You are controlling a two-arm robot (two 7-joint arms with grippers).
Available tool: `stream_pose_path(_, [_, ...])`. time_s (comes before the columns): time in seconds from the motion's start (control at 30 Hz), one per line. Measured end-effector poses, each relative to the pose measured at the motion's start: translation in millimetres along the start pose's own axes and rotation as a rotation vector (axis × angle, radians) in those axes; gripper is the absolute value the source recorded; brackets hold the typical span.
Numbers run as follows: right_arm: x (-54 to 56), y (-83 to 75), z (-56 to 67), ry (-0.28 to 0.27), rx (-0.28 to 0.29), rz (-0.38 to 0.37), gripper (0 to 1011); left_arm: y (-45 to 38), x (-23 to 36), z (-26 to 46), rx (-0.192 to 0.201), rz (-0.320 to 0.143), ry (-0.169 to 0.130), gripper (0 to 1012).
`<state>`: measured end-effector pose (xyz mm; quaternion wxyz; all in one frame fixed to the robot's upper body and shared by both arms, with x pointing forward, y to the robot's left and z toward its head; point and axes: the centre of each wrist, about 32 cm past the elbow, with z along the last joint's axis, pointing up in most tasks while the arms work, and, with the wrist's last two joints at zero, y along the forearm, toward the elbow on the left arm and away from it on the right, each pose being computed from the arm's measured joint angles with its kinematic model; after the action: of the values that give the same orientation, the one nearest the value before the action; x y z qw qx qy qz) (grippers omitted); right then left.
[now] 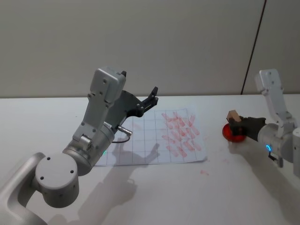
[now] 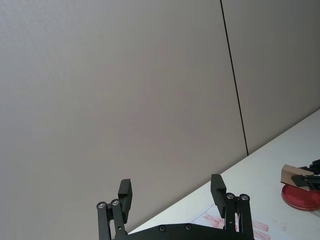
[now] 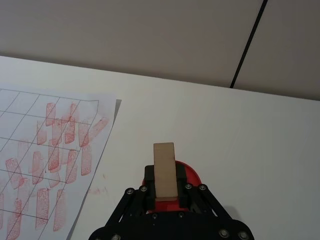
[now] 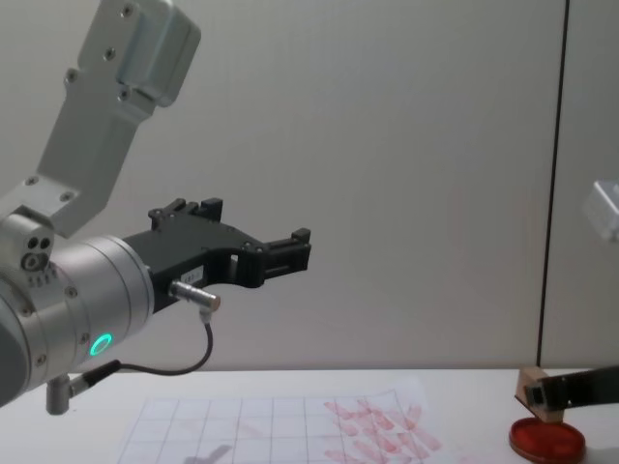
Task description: Use the one hand to pick up the stamp and affix it onto the A4 paper.
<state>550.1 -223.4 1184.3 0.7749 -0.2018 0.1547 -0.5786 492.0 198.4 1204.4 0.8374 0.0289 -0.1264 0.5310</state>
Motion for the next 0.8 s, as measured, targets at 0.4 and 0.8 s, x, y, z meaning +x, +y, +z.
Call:
stream_pose_path(0.4, [2.2, -1.0, -3.0, 0.006, -0.022, -0.012, 218, 0.0, 0.0, 0.0, 0.000, 0.000, 0.000, 1001])
stream_pose_path(0.8, [3.0, 5.6, -7.4, 0.007, -0.042, -0.005, 392, 0.0, 0.0, 0.0, 0.000, 0.000, 0.000, 1001])
